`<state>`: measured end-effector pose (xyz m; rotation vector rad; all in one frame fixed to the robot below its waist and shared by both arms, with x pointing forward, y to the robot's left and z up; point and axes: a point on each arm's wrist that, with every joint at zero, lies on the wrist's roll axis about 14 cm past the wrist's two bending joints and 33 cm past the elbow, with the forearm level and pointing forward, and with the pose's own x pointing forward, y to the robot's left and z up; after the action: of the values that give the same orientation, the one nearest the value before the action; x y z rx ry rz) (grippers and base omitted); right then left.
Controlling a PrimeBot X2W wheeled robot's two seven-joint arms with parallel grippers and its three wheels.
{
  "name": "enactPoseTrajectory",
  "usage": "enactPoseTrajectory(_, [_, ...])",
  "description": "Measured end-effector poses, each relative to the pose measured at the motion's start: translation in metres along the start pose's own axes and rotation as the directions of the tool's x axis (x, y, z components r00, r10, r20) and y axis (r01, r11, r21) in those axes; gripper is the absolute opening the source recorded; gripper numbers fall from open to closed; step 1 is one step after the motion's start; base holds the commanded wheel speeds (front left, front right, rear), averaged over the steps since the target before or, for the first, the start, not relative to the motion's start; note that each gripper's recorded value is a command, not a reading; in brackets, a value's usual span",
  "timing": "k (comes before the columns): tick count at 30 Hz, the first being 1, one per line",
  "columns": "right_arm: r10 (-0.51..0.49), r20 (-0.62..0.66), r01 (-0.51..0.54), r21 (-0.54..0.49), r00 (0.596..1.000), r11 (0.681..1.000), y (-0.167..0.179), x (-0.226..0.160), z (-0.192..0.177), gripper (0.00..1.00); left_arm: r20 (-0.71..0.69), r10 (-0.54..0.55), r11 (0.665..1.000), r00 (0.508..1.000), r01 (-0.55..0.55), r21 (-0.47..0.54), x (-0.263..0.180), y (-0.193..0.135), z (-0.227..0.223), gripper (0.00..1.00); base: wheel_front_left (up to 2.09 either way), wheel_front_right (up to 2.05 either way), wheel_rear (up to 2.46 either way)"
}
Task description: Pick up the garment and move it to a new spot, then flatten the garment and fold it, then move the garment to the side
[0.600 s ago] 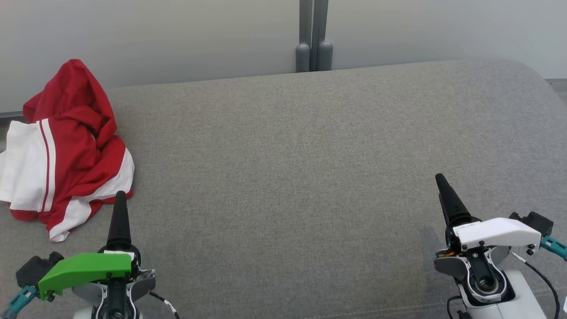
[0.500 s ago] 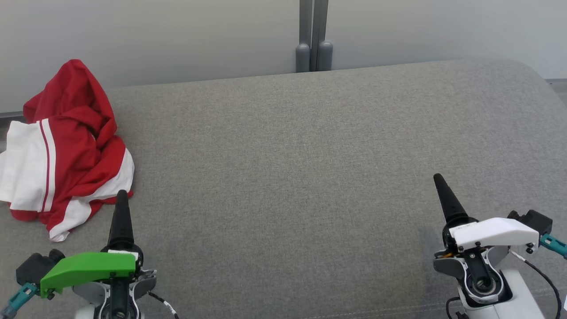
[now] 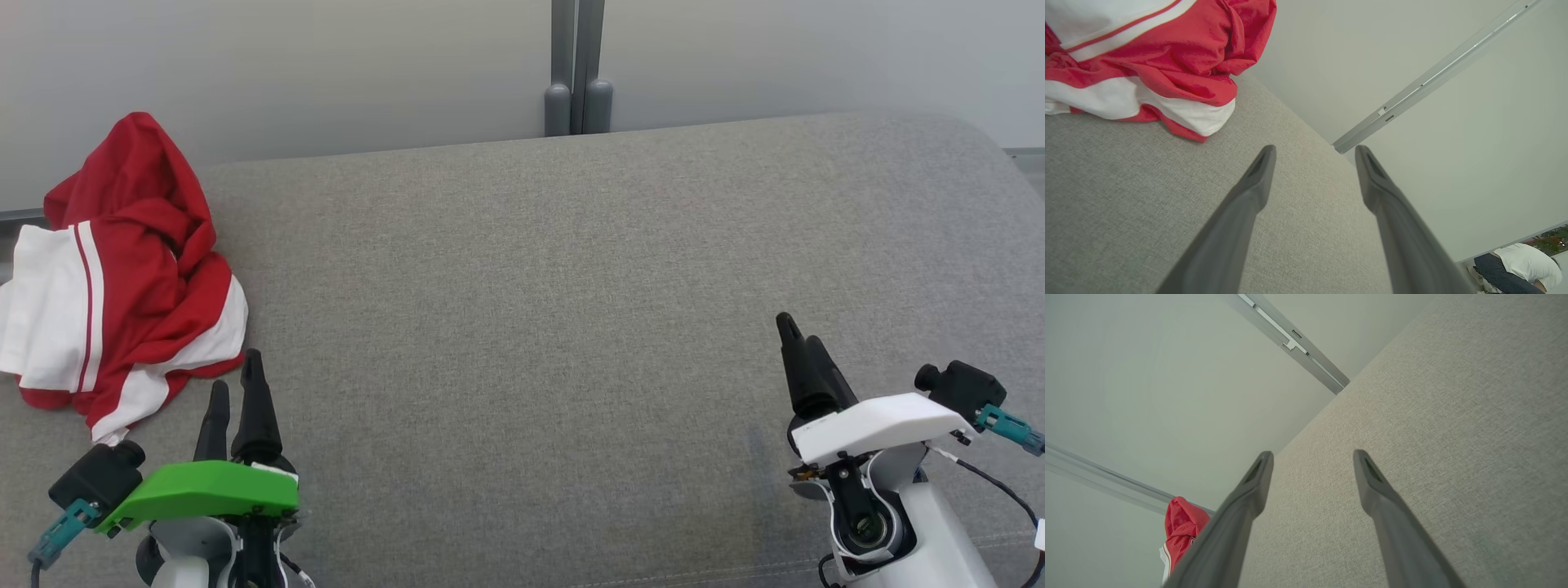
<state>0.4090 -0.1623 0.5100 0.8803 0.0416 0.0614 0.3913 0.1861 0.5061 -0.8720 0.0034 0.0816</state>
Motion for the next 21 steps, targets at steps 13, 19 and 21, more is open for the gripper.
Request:
enactPoseTrajectory(13, [0.058,0.004,-0.054,-0.294,0.998,0.954,0.015,-0.002,-0.001,1.0,0.013,-0.03,0.964,0.999,0.025,0.265,-0.005,-0.007,-0.001,1.0,0.0,0.0,0.0])
enactPoseTrajectory(19, [0.076,0.001,-0.069,-0.39,0.997,0.918,0.019,-0.004,-0.002,1.0,0.015,-0.047,0.928,0.999,0.038,0.372,-0.007,-0.01,-0.002,1.0,0.0,0.0,0.0])
enactPoseTrajectory(21, [0.08,-0.001,-0.073,-0.413,0.997,0.908,0.02,-0.004,-0.003,1.0,0.015,-0.05,0.92,0.999,0.04,0.39,-0.008,-0.01,-0.002,1.0,0.0,0.0,0.0])
